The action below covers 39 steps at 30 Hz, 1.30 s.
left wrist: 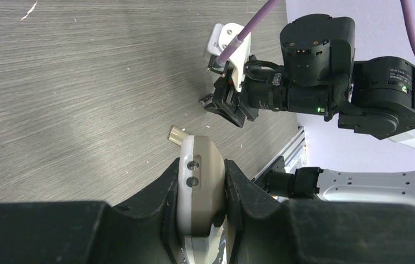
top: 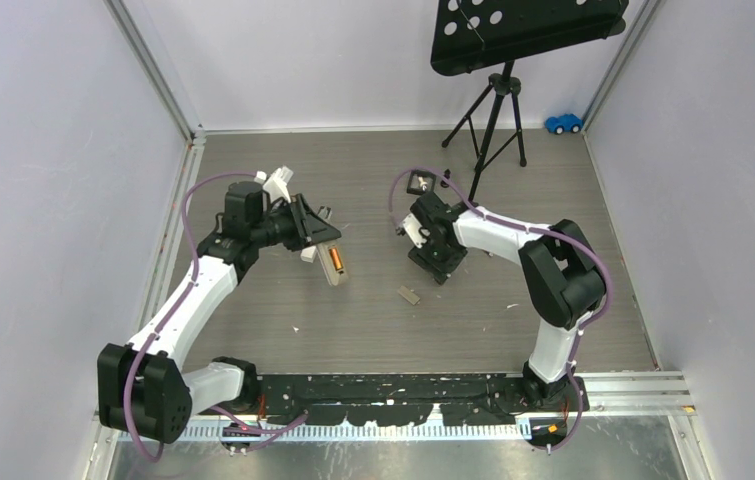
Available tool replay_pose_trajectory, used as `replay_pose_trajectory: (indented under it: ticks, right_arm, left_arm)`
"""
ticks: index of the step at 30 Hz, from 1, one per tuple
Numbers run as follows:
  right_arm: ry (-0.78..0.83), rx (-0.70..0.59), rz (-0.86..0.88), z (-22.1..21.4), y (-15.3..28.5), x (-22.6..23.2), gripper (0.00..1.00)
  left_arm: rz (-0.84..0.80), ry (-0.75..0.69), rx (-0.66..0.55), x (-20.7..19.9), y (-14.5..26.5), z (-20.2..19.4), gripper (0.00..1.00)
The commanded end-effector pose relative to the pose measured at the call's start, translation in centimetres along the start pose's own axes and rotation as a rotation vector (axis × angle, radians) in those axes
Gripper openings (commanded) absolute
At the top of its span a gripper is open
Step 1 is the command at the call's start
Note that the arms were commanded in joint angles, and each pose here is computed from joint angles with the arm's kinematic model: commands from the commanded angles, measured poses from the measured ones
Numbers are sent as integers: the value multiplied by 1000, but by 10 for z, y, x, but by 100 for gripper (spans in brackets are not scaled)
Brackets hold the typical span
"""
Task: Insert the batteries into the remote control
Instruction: Pick up the battery from the center of the board.
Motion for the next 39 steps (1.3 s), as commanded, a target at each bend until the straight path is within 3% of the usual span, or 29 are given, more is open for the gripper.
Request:
replay_pose_trajectory:
  ticks: [1,6,11,27,34,39]
  right_arm:
    - [34,-30,1,5,-11,0,50]
    - [22,-54,52,9,-13,5,21]
    - [-12,-66,46,11,-7,2,3]
    - [-179,-435,-139,35,76,-10,1]
    - [-320,-712,-55,57,150,18,2]
    - [-319,-774,87,66,191,53,3]
  left_arm:
    - [-59,-19,-13,-18,5,10,0]
    - [-61,-18,-11,-19,5,11,0]
    - [-74,-21,-5,-19,4,10,0]
    - [-222,-38,-16,-29,-1,11,0]
    - [-350,1,-94,-29,-17,12,0]
    - [-407,35,-75,-36,-45,-3,0]
Point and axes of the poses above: each gripper's point midway between its finger pads, its own y axis back along the fingers, its own x axis along the line the jaws close on, z = x × y, the point moved 6 cm from there along y, back along the fingers, and after that the axes turned 13 degrees about y, right-handed, at the moved point
